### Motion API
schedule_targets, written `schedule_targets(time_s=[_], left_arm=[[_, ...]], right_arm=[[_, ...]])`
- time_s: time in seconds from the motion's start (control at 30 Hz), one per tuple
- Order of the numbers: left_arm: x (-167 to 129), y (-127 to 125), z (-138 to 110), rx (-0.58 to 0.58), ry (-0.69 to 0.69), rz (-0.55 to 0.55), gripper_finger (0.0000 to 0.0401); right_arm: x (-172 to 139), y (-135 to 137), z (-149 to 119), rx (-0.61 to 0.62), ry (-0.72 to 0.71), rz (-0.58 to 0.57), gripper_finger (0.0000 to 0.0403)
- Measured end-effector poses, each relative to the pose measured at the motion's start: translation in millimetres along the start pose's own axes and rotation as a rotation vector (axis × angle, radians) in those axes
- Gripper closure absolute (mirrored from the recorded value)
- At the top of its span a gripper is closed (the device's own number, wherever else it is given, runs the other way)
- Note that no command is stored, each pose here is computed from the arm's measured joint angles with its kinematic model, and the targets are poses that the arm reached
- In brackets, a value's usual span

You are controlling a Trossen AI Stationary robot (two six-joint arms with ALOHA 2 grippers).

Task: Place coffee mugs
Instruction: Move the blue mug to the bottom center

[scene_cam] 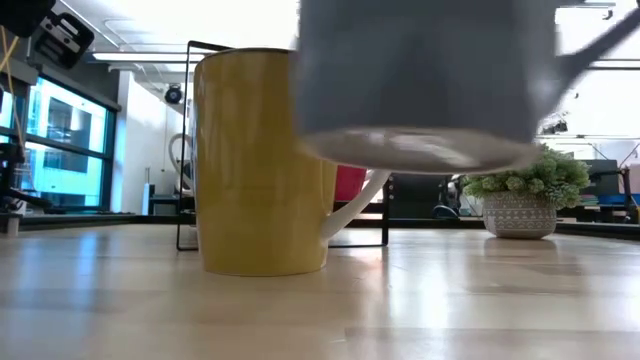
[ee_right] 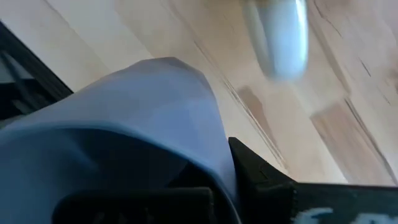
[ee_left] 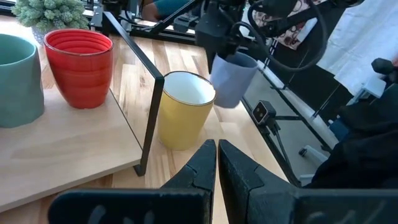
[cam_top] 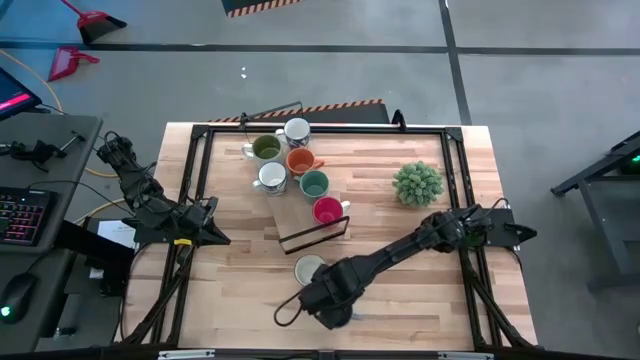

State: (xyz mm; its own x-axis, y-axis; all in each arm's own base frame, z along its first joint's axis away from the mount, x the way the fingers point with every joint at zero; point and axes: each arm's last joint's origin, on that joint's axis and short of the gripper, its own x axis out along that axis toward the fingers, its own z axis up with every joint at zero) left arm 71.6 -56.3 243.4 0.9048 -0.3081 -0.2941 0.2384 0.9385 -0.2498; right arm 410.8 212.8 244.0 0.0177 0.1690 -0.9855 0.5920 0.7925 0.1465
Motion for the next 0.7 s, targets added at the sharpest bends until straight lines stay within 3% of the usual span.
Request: schedule_targets(time_s=[0.3,0.7], left_arm=[[0.0,0.0,0.0,0.0,0.0,0.0,0.0391],[0.0,0.0,0.0,0.0,-0.001,0.0,0.0391]], right_arm=[[3.3,8.9,11.8,-0.059,-0.082,0.088,0.0403],[40.8,15.0,18.6,-0.078,-0.047,0.044,0.0403]])
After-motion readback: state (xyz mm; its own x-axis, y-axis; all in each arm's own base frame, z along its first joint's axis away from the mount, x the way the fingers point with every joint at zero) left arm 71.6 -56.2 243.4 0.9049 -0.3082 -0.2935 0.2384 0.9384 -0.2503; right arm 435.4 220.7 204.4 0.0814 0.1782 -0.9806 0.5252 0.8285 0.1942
